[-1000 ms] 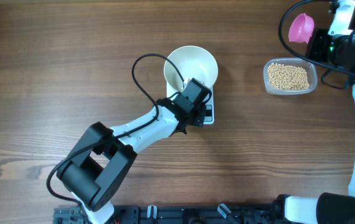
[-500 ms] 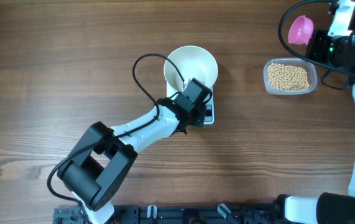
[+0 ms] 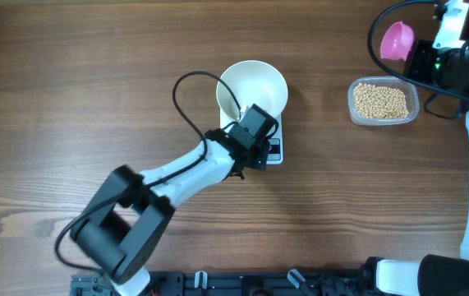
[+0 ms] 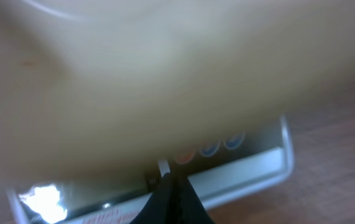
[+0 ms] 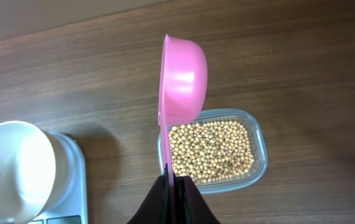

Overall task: Scoop item into bowl and weigh 150g on scale
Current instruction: 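Open the left gripper and withdraw it left away from the bowl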

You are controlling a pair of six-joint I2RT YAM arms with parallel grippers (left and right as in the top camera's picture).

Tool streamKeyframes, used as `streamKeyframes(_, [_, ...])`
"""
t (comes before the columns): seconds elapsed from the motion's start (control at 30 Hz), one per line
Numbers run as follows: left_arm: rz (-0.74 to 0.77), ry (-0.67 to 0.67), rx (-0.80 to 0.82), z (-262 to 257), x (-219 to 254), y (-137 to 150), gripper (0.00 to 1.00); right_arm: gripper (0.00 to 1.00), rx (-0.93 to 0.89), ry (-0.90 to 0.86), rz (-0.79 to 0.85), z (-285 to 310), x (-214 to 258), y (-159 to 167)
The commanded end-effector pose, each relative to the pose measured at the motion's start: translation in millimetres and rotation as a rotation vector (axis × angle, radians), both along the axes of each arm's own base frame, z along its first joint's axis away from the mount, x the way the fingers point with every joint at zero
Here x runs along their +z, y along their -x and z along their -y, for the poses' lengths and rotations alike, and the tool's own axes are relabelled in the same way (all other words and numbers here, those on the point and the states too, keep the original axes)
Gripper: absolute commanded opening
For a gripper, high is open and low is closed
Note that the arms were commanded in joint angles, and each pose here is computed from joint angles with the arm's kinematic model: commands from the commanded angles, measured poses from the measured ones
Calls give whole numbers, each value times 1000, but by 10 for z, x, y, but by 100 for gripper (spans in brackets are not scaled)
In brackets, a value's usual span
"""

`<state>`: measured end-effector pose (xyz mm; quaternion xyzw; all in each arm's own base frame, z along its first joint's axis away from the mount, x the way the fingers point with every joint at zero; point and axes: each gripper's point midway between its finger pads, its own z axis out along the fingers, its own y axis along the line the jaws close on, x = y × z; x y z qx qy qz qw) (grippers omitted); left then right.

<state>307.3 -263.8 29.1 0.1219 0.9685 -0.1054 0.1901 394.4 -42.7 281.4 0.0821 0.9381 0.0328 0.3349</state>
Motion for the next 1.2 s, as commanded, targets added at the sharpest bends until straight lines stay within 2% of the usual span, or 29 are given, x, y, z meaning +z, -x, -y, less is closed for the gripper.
streamKeyframes(0.0, [151, 122, 15, 21, 774, -77, 4, 4, 41, -47, 29, -100, 96, -6])
streamKeyframes(0.1, [229, 191, 15, -21, 1232, -31, 6, 4, 51, -58, 34, -128, 117, 10])
streamKeyframes(0.2, [298, 218, 32, -156, 1568, 8, 21, 4, 52, -60, 15, -134, 91, 51])
streamKeyframes(0.27, [348, 189, 87, -368, 1718, -16, 25, 4, 52, -62, 0, -139, 66, 79])
streamKeyframes(0.3, [378, 153, 137, -553, 1787, -44, 31, 4, 52, -64, -10, -142, 51, 98])
streamKeyframes(0.33, [394, 126, 172, -683, 1819, -61, 42, 4, 52, -65, -15, -143, 44, 107])
streamKeyframes(0.37, [412, 85, 220, -865, 1851, -81, 47, 4, 52, -67, -20, -146, 36, 118])
streamKeyframes(0.47, [421, -34, 359, -1420, 1864, -106, 52, 4, 52, -69, -37, -151, 11, 150])
streamKeyframes(0.53, [393, -75, 423, -1694, 1822, -97, 68, 4, 52, -70, -43, -154, 3, 162])
streamKeyframes(0.57, [348, -122, 496, -1989, 1747, -71, 83, 4, 89, -81, -38, -207, 11, 161])
streamKeyframes(0.63, [305, -163, 565, -2257, 1675, -34, 100, 4, 149, -109, -22, -308, 39, 150])
streamKeyframes(0.83, [254, -211, 714, -2756, 1598, -1, 100, 4, 192, -155, 13, -413, 103, 107])
streamKeyframes(1.0, [251, -216, 749, -2862, 1596, 3, 100, 4, 198, -152, 6, -416, 92, 122])
streamKeyframes(1.17, [251, -216, 749, -2862, 1596, 4, 100, 4, 285, -176, 66, -536, 191, 55])
